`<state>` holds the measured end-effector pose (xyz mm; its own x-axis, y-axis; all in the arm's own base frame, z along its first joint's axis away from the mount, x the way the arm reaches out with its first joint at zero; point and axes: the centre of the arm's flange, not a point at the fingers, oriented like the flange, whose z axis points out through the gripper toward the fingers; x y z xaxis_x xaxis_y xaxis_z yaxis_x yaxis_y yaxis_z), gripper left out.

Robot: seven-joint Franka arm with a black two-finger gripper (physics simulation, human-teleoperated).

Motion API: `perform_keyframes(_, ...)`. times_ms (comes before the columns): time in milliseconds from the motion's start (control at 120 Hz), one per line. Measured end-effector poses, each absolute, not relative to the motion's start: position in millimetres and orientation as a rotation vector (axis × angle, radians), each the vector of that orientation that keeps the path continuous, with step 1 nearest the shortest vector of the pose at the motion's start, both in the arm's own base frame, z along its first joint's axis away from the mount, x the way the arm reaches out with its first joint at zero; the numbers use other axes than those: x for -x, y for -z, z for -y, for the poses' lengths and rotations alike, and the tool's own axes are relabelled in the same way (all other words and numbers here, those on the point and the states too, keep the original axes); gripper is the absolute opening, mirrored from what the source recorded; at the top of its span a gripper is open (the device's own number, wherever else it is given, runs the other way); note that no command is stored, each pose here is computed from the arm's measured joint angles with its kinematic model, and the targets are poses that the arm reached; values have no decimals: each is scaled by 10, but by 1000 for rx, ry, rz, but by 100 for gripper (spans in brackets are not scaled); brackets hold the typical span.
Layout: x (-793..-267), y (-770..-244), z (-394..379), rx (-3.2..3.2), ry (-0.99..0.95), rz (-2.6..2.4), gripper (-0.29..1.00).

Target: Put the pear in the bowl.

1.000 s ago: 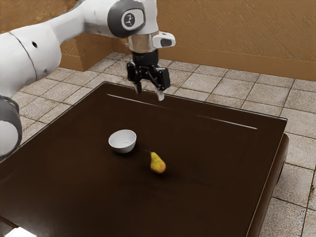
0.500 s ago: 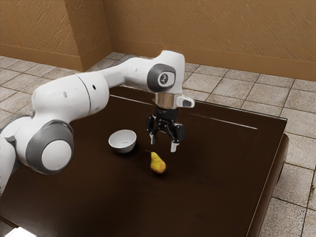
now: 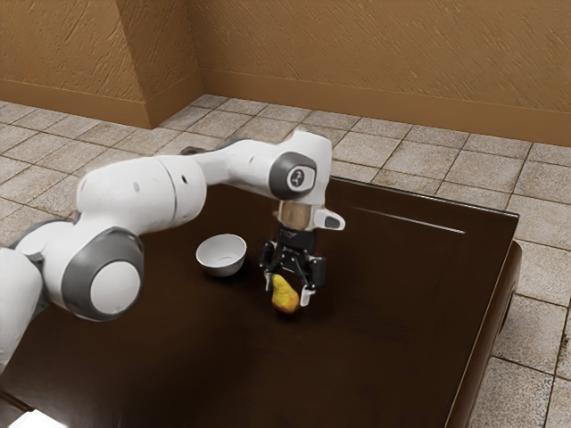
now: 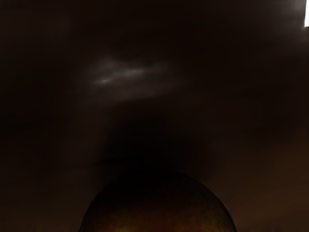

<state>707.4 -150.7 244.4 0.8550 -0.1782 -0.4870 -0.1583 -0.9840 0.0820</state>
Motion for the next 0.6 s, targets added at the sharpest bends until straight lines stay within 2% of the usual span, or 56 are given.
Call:
perform_keyframes(233,-7050,-2335,1506,-2981,811,281,62)
perform_keyframes(600,-7070,-2432,1483,-2994,788,291,25)
